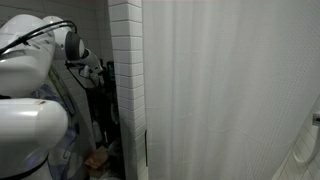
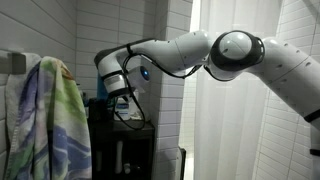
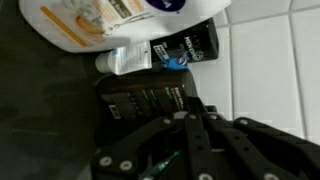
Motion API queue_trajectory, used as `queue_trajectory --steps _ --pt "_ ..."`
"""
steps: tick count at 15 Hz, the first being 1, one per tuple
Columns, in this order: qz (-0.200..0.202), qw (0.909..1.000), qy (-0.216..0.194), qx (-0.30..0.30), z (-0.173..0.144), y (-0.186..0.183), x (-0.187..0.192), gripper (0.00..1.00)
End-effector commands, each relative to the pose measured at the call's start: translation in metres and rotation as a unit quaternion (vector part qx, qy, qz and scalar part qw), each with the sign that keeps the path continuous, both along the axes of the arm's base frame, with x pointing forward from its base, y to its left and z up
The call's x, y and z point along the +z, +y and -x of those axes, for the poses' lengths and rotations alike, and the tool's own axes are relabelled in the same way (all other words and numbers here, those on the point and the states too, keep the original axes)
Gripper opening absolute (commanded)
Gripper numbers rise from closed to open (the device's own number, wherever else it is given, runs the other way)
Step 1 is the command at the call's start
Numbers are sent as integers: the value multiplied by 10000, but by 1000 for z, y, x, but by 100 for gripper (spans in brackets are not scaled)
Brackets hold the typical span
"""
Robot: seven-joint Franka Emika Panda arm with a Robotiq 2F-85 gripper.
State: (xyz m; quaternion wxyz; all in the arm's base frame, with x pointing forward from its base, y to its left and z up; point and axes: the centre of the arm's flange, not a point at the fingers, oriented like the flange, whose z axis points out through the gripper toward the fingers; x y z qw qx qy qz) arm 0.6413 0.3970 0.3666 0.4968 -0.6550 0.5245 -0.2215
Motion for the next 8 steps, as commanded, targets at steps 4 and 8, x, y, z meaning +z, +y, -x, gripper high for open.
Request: queue_trajectory --steps 4,8 --pt "-605 9980 39 -152 22 15 67 0" --pt "-852 9963 37 -141 41 5 96 0"
